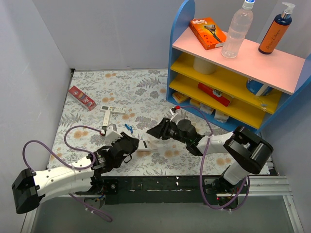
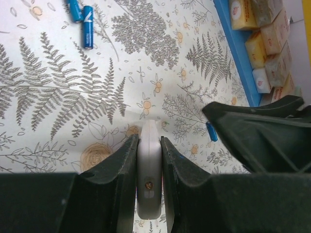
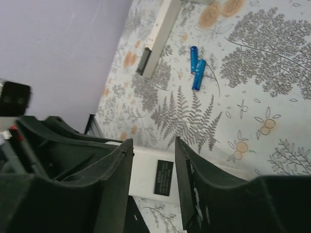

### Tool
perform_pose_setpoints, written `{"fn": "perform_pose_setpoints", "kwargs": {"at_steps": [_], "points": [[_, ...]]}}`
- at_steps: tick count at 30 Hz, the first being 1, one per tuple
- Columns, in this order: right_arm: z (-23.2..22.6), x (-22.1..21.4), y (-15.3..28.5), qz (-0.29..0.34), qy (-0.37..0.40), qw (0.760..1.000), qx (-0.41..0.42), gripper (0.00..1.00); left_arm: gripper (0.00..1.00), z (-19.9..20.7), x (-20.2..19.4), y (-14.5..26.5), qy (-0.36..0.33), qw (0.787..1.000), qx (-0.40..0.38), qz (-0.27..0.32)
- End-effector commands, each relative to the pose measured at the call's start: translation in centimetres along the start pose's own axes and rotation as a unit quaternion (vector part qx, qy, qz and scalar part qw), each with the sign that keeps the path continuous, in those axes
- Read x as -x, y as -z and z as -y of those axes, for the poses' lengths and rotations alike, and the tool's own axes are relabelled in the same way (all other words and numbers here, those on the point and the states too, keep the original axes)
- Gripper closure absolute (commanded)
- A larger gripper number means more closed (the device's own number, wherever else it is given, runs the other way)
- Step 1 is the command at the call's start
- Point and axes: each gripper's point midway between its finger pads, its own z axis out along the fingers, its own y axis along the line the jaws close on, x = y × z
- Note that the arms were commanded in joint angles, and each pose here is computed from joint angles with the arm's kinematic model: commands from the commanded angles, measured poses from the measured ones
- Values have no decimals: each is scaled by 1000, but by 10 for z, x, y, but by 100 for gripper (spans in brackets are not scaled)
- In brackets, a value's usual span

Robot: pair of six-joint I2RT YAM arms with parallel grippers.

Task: Load the batteries into the remote control
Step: Remove the battery cover from the remote control.

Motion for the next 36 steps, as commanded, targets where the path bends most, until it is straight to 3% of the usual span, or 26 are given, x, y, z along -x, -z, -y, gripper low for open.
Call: {"fn": "perform_pose_setpoints", "kwargs": {"at_steps": [1, 5, 9, 22, 28, 34, 36], "points": [[21, -20, -4, -65, 70, 994, -59, 54, 100, 19, 13, 0, -44, 999, 12, 17], [29, -28, -7, -90, 91, 989, -74, 57, 100, 25, 12, -2, -80, 996, 27, 11], [35, -38, -10, -115, 101, 985, -76, 65, 100, 26, 9, -5, -99, 994, 45, 3], [59, -62, -11, -168, 120, 972, -112, 66, 100, -2, 6, 0, -106, 991, 83, -7], [66, -57, -7, -163, 137, 969, -130, 66, 100, -6, 16, 7, -106, 990, 89, 6], [30, -44, -5, -152, 204, 966, -50, 62, 100, 2, 22, 14, -93, 995, 47, 9], [10, -33, 0, -140, 256, 956, -11, 51, 100, 18, 26, 20, -87, 996, -7, 11]]}}
